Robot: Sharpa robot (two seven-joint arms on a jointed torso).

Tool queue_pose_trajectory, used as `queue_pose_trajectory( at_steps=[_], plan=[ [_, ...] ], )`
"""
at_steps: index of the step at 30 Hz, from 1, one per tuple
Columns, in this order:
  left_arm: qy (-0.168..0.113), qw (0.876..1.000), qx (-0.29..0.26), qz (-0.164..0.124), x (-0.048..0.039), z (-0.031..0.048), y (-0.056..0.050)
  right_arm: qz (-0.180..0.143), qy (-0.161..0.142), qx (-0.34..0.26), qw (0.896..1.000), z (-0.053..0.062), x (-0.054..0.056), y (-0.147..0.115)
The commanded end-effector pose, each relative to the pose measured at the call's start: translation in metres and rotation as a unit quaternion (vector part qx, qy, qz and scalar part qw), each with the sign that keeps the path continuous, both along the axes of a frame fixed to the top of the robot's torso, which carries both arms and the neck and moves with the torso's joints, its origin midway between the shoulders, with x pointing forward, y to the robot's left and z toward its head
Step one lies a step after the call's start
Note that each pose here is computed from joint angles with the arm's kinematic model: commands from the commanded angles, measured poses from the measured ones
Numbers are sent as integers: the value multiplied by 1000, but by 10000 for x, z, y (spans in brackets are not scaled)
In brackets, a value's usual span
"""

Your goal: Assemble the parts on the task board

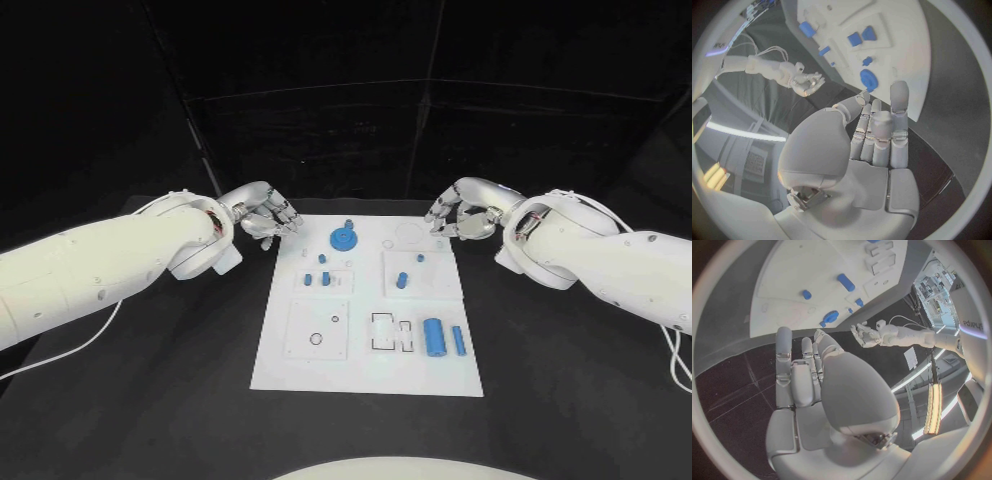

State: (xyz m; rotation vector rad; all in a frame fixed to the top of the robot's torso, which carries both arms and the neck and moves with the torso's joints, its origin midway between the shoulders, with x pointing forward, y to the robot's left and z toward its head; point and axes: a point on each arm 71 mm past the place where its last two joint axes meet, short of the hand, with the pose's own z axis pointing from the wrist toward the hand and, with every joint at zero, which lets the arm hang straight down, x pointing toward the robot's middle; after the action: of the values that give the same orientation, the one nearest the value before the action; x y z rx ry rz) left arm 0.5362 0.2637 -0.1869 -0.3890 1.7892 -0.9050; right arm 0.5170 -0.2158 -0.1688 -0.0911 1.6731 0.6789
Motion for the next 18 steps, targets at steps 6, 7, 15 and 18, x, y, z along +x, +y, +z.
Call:
queue_pose_trajectory(
  at_steps=[6,7,15,18],
  plan=[
    [35,952,-301,34,-67,148,-9,6,-50,-104,993,-182,-94,85],
    [35,949,-312,31,-81,158,-14,6,-50,-106,993,-203,-99,101],
    [36,931,-363,29,-160,196,-16,12,-39,-114,993,-317,-110,229],
    [35,929,-367,31,-166,199,-2,15,-34,-114,993,-343,-108,259]
  ],
)
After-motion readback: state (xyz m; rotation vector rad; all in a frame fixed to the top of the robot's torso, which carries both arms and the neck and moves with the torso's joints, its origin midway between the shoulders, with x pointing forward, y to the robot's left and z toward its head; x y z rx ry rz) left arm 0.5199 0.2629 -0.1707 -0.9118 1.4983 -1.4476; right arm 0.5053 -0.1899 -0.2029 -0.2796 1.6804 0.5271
